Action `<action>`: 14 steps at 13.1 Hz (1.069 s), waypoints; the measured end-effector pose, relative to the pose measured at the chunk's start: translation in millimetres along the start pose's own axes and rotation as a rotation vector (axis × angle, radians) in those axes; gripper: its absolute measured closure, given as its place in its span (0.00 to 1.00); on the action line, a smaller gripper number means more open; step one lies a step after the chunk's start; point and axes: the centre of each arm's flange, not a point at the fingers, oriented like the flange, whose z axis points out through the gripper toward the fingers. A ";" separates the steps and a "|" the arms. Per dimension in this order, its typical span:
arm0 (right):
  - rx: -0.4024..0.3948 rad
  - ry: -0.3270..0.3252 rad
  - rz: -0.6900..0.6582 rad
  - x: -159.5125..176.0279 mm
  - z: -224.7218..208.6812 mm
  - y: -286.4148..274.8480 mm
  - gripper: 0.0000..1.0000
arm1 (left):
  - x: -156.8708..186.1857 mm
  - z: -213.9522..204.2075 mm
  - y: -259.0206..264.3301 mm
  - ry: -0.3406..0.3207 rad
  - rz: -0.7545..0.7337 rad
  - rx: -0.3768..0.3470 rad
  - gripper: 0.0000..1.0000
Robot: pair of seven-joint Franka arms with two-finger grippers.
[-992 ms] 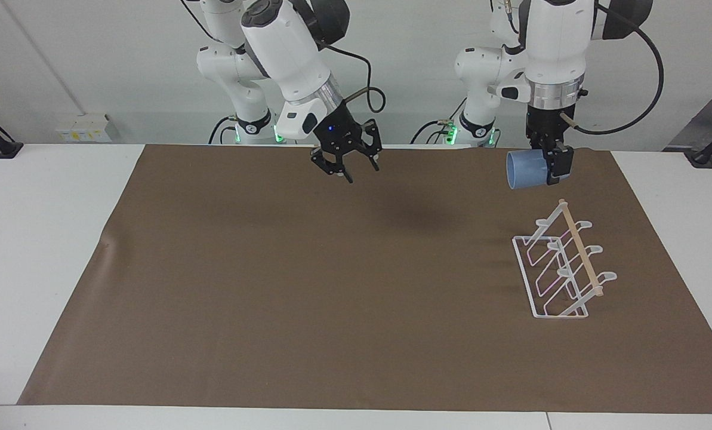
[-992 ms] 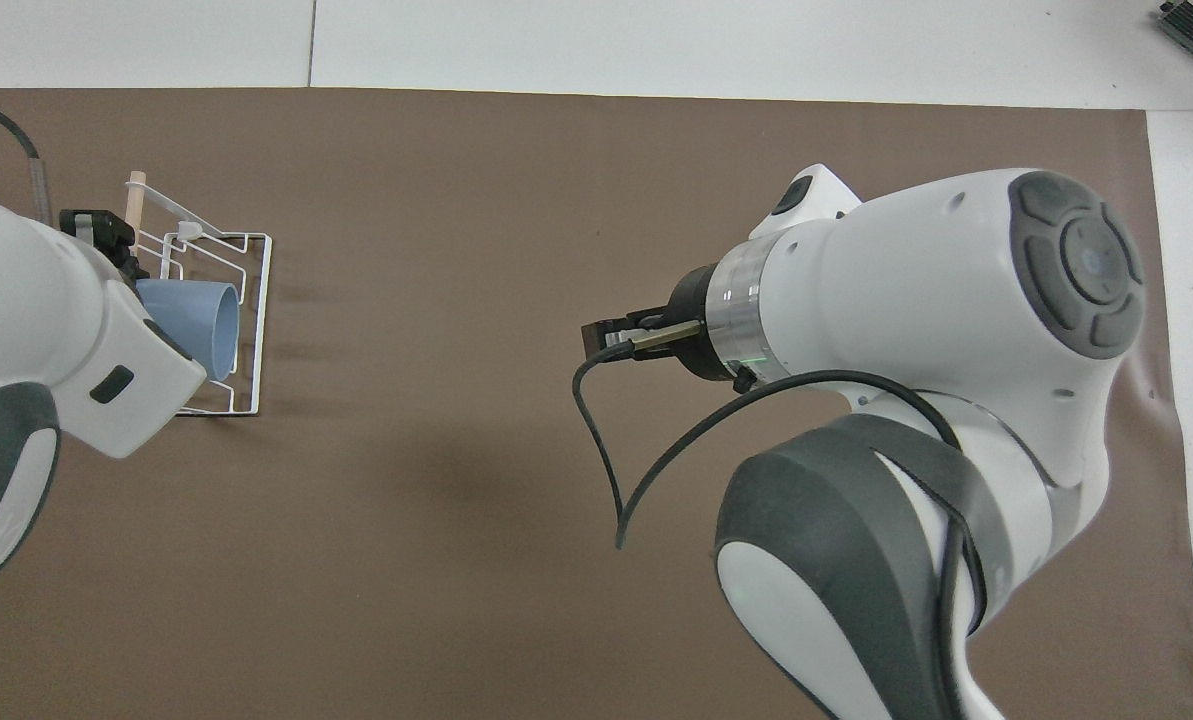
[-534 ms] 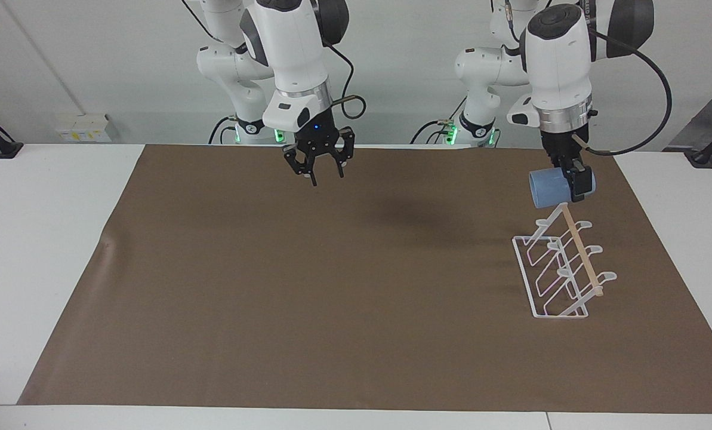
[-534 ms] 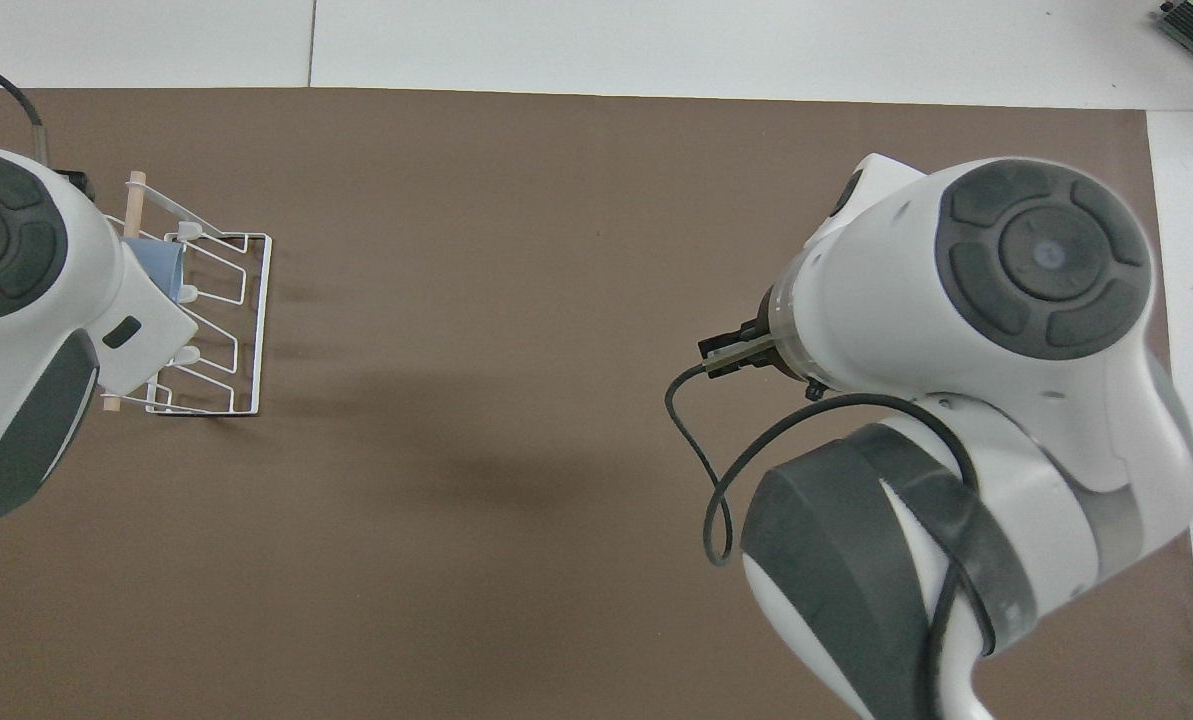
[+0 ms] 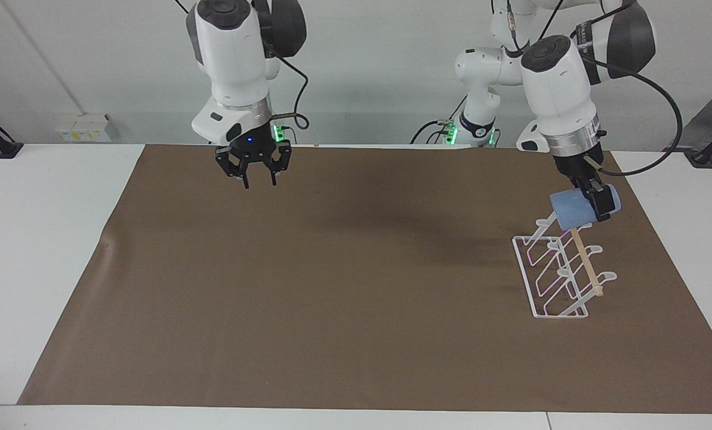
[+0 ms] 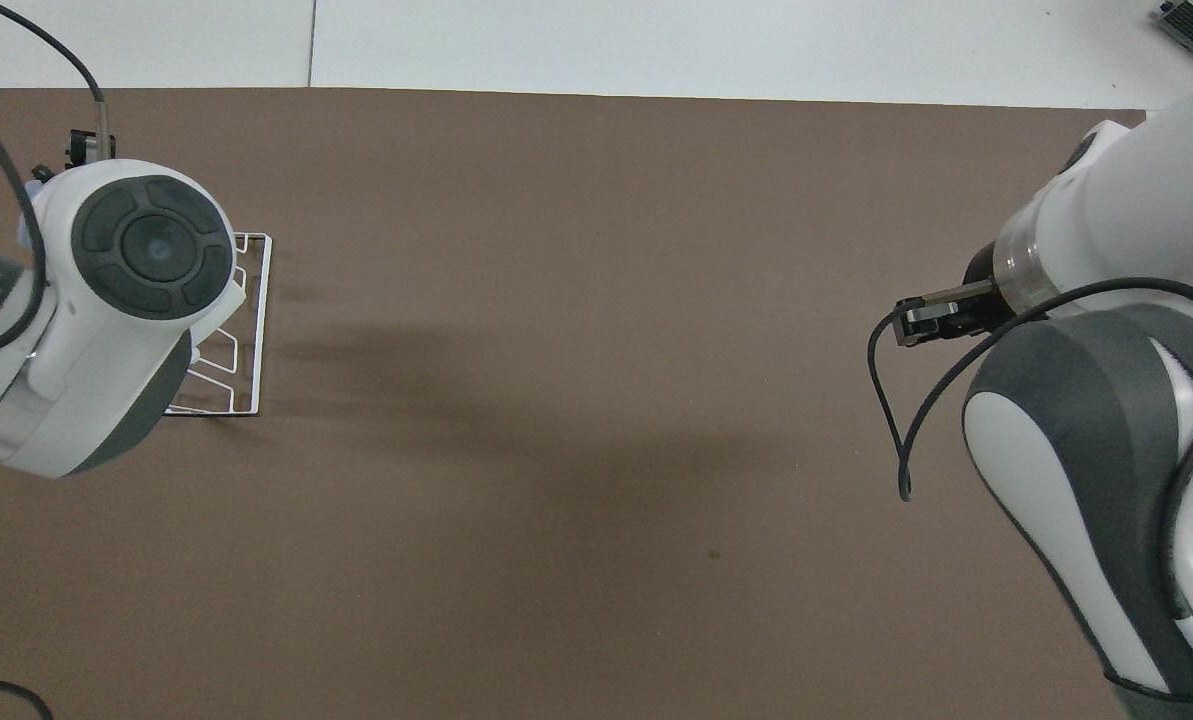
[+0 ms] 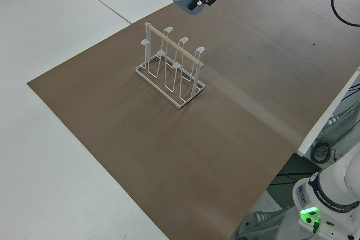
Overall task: Hang cup on cup holder
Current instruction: 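Hang the cup on the rack hook with the left gripper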
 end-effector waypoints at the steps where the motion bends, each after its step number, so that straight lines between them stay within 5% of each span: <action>1: -0.006 -0.026 0.010 -5.8 11.6 5.2 0.44 | 12.1 7.7 0.6 -0.019 0.009 0.001 0.22; 5: 0.010 -0.091 0.030 -43.7 57.2 -2.4 0.43 | 48.9 37.1 10.0 -0.108 0.011 0.004 0.22; 14: 0.005 -0.057 0.043 -56.7 44.1 -2.8 0.33 | 52.5 63.6 9.8 -0.170 -0.014 0.007 0.22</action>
